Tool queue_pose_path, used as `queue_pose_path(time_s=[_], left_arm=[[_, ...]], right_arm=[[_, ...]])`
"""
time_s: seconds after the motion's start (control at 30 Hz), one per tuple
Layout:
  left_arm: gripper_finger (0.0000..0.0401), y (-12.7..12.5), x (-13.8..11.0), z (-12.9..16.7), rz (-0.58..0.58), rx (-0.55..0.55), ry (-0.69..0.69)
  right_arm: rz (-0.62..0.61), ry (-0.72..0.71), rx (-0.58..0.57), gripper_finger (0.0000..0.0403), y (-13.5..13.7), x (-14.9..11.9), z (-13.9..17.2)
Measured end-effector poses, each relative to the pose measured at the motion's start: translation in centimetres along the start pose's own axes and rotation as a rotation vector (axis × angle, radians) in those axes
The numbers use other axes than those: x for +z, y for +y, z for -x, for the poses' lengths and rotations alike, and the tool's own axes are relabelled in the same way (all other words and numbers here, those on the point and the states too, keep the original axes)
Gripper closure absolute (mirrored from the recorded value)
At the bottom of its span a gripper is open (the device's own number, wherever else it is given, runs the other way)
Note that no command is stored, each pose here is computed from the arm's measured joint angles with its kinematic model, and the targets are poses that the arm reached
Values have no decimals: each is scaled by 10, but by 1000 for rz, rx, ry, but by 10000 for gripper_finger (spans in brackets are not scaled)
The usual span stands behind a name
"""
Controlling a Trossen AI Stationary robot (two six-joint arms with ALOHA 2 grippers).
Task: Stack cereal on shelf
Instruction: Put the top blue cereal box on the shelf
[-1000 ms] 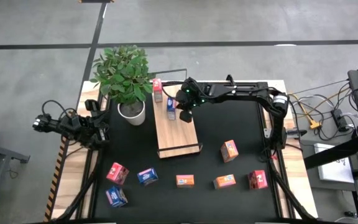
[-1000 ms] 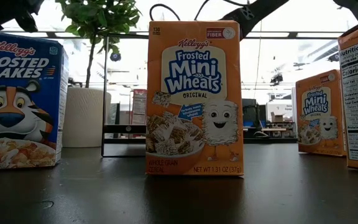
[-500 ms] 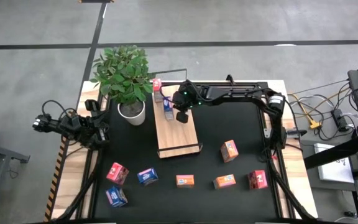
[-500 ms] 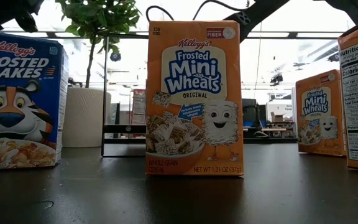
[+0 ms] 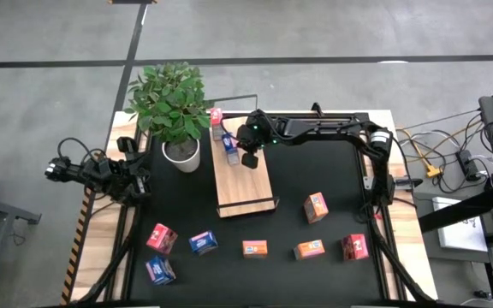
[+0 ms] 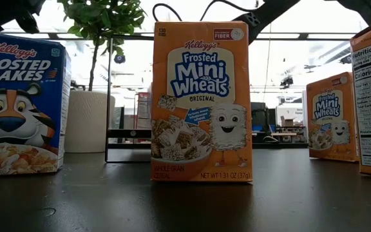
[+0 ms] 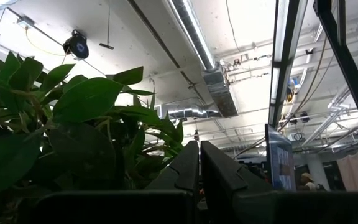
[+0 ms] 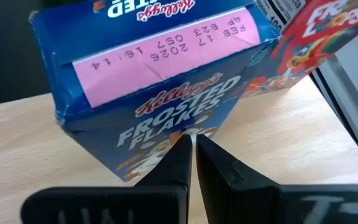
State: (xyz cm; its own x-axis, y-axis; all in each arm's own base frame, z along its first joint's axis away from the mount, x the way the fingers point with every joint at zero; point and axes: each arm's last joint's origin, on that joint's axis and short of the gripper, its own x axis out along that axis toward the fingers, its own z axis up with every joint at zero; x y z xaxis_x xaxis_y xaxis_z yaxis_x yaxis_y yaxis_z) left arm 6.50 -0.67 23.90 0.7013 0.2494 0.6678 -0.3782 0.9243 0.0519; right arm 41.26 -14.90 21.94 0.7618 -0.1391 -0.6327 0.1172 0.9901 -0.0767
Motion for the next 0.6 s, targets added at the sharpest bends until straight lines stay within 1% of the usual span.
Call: queue_pose_path(time_s=[0.23,0.6], left_arm=[[401,0,0,0,4,0,-1],[401,0,0,0,14,1,-3]], right_arm=[[10,-20,10,390,5,3,-1],[-91,-2,6,390,6,1,-1]])
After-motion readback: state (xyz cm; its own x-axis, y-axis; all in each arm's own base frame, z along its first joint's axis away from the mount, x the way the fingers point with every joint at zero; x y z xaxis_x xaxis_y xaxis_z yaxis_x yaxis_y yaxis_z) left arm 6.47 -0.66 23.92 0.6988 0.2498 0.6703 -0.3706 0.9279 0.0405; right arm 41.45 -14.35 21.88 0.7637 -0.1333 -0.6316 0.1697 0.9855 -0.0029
